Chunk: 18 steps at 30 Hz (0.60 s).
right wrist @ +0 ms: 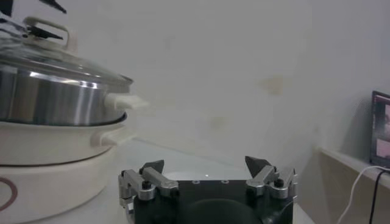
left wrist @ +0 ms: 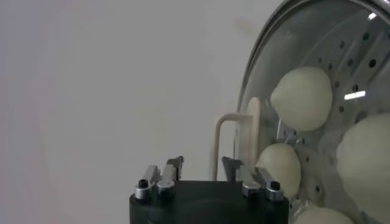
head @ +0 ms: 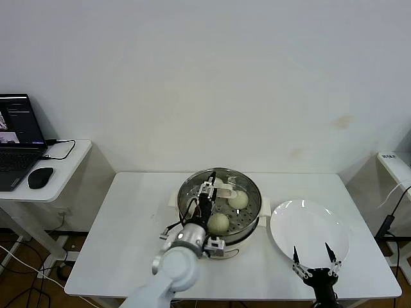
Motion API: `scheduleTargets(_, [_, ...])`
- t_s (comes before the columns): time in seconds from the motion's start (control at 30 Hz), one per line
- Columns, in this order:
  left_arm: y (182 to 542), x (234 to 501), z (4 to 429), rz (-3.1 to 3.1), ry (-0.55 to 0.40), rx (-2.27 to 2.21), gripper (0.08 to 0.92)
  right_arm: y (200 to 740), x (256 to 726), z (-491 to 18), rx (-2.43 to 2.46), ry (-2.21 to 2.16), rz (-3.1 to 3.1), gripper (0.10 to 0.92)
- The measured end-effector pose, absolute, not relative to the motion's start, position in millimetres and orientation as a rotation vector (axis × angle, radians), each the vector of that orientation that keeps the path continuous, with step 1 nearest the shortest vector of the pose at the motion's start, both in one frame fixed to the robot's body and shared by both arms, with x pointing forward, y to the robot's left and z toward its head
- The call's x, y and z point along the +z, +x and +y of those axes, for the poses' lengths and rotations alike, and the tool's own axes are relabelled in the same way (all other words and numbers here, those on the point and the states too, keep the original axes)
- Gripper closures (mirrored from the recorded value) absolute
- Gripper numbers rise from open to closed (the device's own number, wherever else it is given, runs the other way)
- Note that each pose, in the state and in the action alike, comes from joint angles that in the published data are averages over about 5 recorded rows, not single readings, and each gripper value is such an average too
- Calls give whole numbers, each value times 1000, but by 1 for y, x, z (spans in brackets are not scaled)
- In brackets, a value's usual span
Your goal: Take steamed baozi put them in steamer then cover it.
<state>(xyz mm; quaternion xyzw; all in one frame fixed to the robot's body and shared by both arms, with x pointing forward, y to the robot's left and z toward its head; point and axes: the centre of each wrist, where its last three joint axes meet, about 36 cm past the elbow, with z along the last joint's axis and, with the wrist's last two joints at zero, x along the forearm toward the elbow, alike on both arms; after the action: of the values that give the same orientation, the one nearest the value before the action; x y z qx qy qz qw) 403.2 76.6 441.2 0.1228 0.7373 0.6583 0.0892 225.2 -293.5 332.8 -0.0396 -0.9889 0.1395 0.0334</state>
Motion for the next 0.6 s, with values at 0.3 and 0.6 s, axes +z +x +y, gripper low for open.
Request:
scheduleTargets(0.3, [350, 461, 123, 2432, 408, 1628, 180, 225, 334, -294, 413, -107, -3048, 200])
scheduleTargets(0.6, [297, 458, 181, 2853, 383, 911, 177, 222, 340, -291, 359, -50, -3058, 200])
